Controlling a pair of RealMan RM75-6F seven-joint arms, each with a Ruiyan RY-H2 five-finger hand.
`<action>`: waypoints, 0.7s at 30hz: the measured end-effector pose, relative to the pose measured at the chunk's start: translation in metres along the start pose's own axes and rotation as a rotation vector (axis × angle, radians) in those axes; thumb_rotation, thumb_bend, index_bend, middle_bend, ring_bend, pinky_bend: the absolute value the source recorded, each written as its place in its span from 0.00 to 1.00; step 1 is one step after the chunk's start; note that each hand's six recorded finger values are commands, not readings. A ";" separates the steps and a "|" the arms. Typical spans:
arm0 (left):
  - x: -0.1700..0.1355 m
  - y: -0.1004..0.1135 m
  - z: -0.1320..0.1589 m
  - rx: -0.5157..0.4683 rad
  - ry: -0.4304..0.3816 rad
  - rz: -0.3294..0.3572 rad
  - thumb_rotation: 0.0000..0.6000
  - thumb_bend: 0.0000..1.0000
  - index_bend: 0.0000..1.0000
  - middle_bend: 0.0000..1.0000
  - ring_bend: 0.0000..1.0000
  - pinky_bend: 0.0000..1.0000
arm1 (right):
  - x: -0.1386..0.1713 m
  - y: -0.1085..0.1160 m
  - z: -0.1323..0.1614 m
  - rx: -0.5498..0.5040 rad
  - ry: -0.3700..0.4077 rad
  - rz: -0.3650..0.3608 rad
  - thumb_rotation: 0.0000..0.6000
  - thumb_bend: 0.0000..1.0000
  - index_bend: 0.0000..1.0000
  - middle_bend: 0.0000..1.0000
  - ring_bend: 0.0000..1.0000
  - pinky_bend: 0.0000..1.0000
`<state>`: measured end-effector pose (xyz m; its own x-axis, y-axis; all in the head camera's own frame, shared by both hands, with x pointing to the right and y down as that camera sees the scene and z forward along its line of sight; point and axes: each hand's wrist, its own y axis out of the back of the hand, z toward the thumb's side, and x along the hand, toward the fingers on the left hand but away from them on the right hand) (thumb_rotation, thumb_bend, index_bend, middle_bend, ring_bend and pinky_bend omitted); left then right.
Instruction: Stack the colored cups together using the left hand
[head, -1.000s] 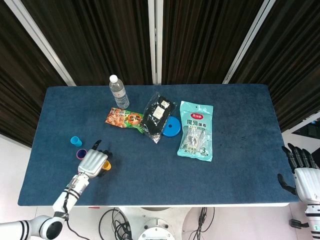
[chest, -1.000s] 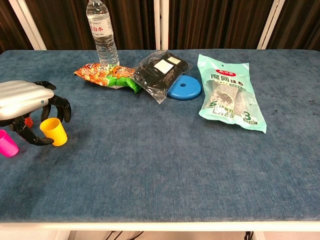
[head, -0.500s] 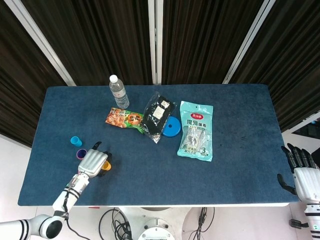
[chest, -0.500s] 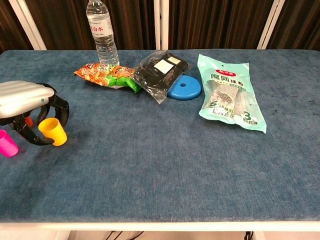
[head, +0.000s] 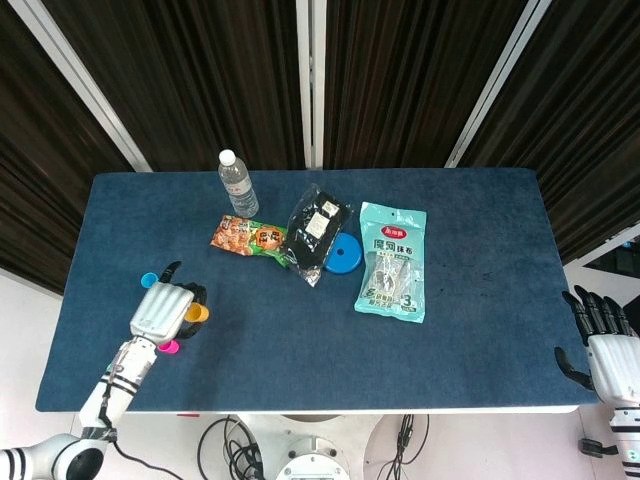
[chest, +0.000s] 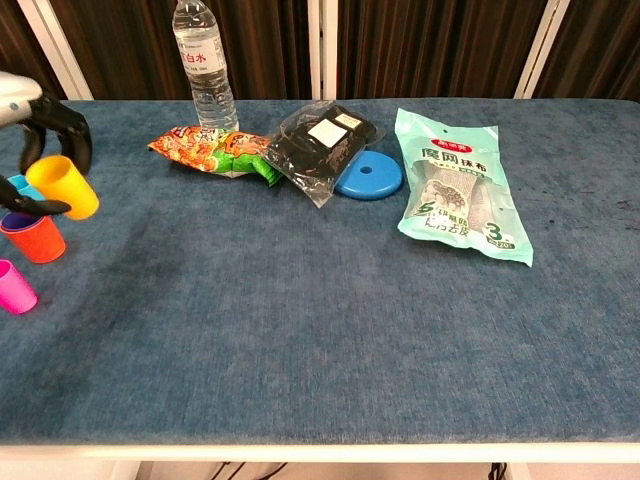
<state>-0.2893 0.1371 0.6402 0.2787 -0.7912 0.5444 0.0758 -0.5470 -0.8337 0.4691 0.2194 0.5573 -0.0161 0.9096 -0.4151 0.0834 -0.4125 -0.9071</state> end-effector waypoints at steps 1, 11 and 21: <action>-0.001 0.002 -0.006 0.002 0.019 0.003 1.00 0.26 0.48 0.48 0.56 0.11 | 0.000 0.000 0.000 -0.001 0.000 -0.002 1.00 0.33 0.00 0.00 0.00 0.00; -0.001 -0.012 -0.043 -0.001 0.122 -0.039 1.00 0.26 0.48 0.48 0.56 0.11 | -0.001 -0.002 0.002 0.000 0.000 0.000 1.00 0.33 0.00 0.00 0.00 0.00; 0.001 -0.024 -0.058 -0.002 0.165 -0.059 1.00 0.26 0.48 0.48 0.56 0.11 | -0.001 0.000 0.002 0.000 -0.006 -0.006 1.00 0.33 0.00 0.00 0.00 0.00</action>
<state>-0.3462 0.1340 0.6661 0.1127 -0.7915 0.6006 0.0856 -0.5945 -0.7995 0.4671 0.2184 0.5579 -0.0231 0.9118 -0.4099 0.0835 -0.4068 -0.9097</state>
